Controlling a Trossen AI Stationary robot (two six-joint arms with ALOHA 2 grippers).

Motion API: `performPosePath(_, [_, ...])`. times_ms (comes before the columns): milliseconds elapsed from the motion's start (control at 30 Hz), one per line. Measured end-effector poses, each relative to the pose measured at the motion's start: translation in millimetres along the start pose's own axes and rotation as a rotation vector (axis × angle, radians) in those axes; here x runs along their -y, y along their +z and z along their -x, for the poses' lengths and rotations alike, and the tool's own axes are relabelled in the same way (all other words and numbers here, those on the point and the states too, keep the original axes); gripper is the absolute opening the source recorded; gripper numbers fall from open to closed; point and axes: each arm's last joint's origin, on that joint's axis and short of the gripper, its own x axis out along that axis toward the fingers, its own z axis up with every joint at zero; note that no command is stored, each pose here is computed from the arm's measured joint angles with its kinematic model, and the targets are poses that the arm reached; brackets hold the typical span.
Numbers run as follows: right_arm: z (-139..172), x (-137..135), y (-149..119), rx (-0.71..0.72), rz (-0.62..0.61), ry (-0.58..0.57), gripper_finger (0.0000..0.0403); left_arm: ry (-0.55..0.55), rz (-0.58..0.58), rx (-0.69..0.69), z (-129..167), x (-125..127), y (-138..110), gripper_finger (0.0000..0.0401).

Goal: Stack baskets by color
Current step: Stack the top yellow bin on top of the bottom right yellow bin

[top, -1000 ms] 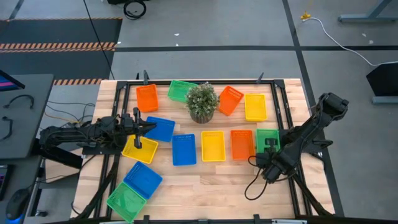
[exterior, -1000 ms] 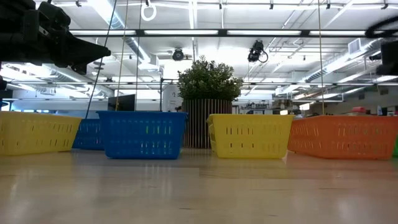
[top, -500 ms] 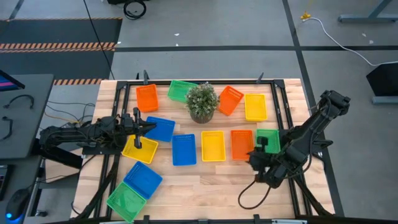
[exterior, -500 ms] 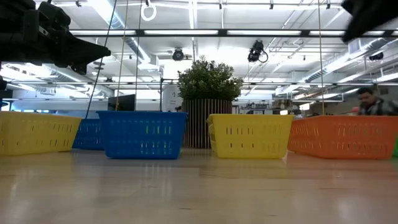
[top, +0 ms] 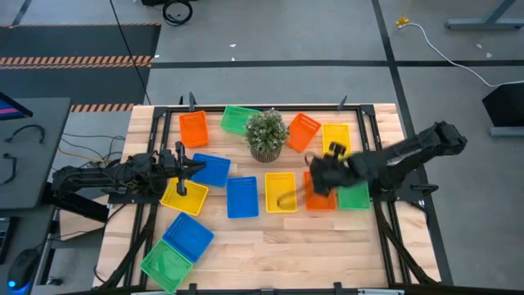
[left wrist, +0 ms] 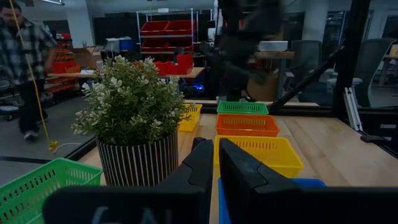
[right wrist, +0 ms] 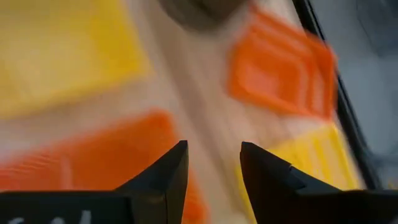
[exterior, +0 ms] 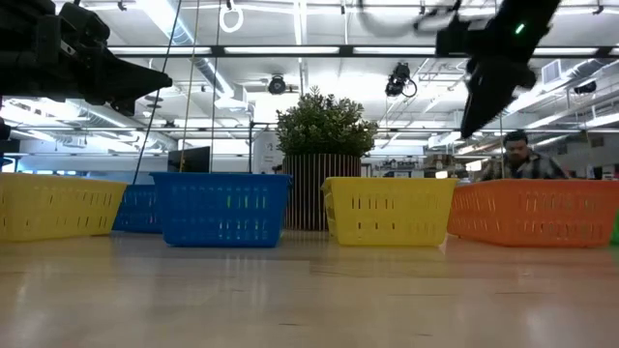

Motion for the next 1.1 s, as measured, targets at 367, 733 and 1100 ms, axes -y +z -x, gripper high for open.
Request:
performPosePath(367, [-42, 71, 9, -0.226, 0.13, 0.102, 0.0176, 0.0, 0.0, 0.0, 0, 0, 0, 0.0038])
performPosePath(733, [-64, 76, -5, -0.257, 0.207, 0.201, 0.0169, 0.0, 0.0, 0.0, 0, 0, 0, 0.0038])
performPosePath(1100, [-91, 78, -30, -0.298, 0.217, 0.162, 0.0147, 0.0, 0.0, 0.0, 0, 0, 0, 0.0033])
